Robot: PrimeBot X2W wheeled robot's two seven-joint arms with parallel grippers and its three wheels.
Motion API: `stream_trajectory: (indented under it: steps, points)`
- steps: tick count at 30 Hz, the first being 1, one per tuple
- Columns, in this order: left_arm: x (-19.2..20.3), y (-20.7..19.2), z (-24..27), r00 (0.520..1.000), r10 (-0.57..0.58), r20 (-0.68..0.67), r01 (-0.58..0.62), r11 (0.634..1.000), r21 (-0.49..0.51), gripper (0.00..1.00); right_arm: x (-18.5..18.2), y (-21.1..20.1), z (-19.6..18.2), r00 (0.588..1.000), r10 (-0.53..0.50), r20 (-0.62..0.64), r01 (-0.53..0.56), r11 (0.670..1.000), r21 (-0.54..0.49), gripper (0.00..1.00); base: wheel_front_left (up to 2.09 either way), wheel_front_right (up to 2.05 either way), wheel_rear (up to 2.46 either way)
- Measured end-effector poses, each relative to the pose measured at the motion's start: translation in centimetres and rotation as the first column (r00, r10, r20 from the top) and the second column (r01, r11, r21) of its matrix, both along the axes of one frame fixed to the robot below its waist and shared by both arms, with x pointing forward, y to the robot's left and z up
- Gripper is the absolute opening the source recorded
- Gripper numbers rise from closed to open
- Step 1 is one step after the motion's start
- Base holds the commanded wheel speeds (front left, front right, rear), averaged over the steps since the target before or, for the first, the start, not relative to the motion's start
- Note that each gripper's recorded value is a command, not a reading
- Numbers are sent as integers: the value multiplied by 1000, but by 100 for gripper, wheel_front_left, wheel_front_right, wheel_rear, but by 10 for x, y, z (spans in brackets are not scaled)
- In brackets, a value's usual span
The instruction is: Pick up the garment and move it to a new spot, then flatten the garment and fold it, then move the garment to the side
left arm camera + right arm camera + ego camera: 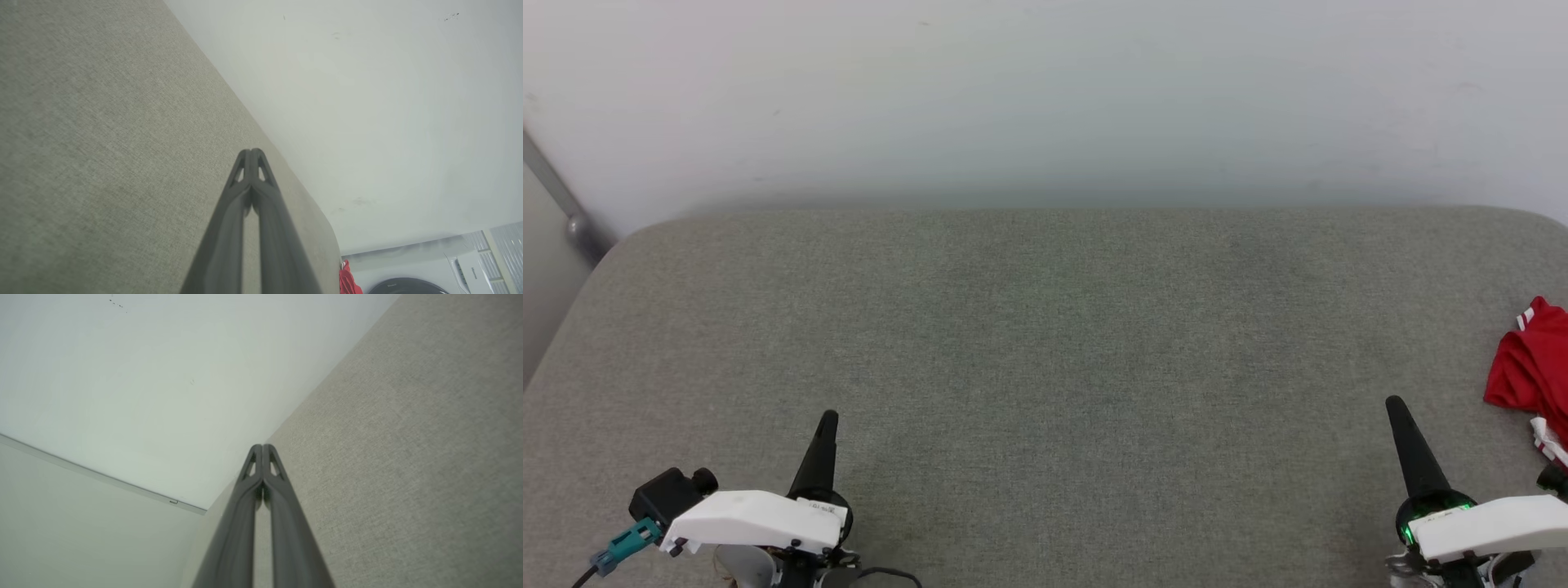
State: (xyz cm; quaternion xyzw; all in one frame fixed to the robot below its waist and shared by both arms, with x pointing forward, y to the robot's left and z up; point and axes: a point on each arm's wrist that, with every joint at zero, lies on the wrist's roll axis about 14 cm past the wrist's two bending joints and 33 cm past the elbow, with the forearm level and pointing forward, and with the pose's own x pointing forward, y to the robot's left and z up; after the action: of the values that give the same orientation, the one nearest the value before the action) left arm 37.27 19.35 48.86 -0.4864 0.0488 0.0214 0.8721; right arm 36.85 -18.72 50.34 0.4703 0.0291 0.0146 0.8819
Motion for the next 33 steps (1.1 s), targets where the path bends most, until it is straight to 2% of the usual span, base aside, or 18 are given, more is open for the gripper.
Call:
stream_trajectory:
  steps: [14,33]
  points:
    - [4,2,3,1000,16,10,-14,990,-142,0,6,-2,2,1000,-14,3,13,989,150,0,0,0,0]
    - [9,4,8,999,33,33,-21,952,-305,0,11,-6,1,999,-33,-2,32,946,322,0,0,0,0]
